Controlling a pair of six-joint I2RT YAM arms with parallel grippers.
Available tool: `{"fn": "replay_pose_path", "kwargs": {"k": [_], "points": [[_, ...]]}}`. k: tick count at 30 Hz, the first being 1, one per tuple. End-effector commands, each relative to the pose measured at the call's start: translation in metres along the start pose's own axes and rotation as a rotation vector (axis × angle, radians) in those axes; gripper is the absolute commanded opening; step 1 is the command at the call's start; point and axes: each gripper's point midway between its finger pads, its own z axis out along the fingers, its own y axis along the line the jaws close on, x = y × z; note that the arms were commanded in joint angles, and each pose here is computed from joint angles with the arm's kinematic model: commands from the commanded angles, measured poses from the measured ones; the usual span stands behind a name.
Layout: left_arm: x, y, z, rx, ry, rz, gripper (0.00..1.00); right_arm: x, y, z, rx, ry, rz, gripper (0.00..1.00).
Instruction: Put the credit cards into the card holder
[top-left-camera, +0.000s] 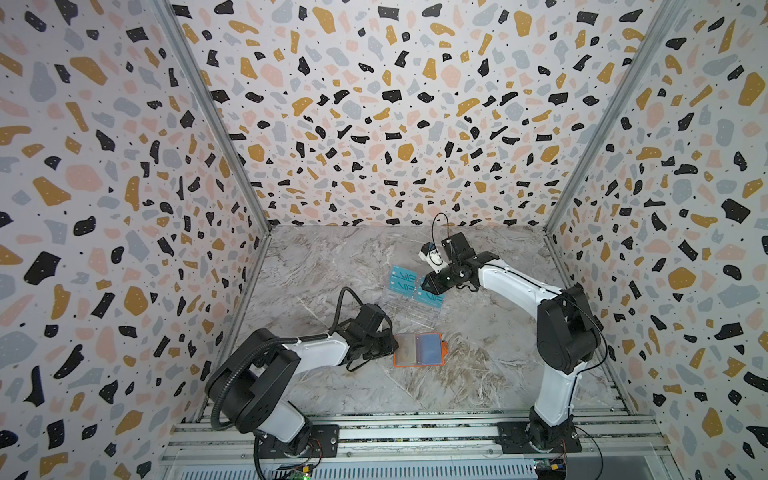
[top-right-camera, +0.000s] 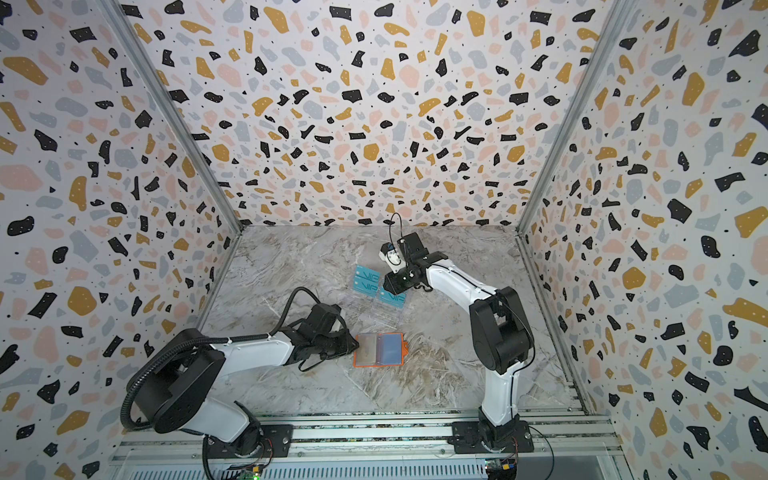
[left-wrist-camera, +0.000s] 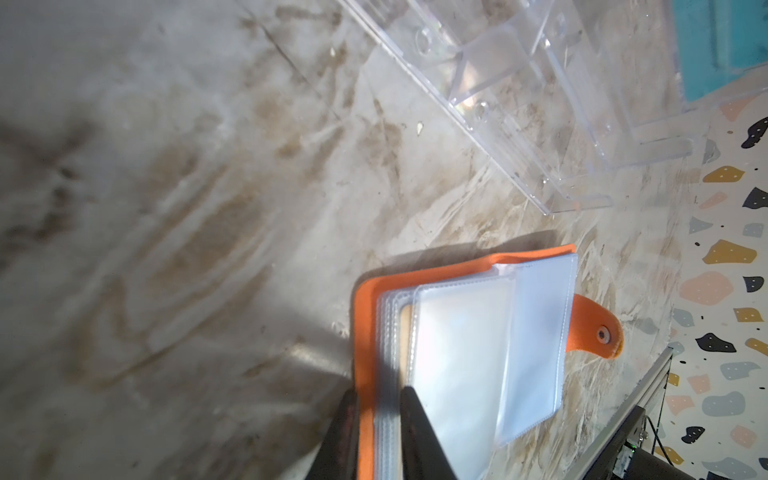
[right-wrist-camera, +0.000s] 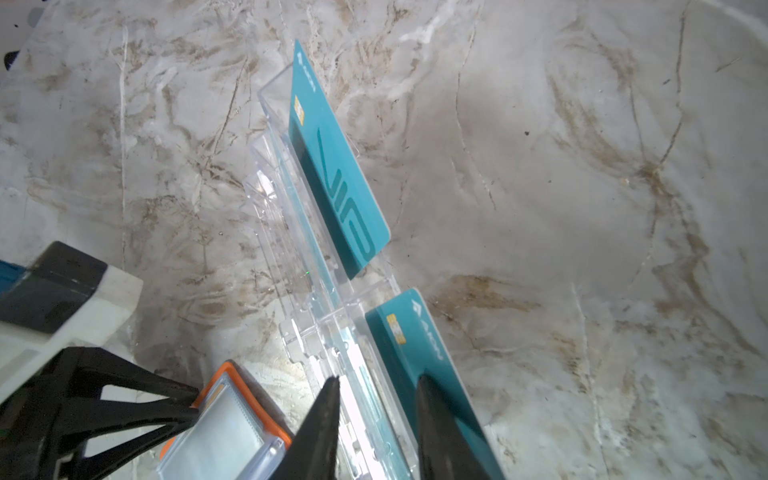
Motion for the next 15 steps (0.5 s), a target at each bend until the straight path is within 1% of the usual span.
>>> {"fn": "replay_pose_path", "kwargs": {"k": [1,3,6,9,15], "points": [[0.007,0.006,0.004,-0.023,0.026,0.005,0.22,-0.004,0.008,-0.005,-0.004,0.006,-0.034,0.34],[0.006,0.005,0.004,-0.019,0.024,0.005,0.22,-0.001,0.01,-0.003,-0.008,0.018,-0.039,0.33],[0.005,0.004,0.003,-0.016,0.016,0.003,0.22,0.002,0.015,-0.002,-0.016,0.026,-0.049,0.28],[0.005,0.004,0.002,-0.017,0.015,0.007,0.22,0.002,0.018,-0.003,-0.02,0.026,-0.059,0.24],[0.006,0.005,0.001,-0.017,0.014,0.008,0.22,0.006,0.019,-0.003,-0.025,0.038,-0.065,0.21]]}}
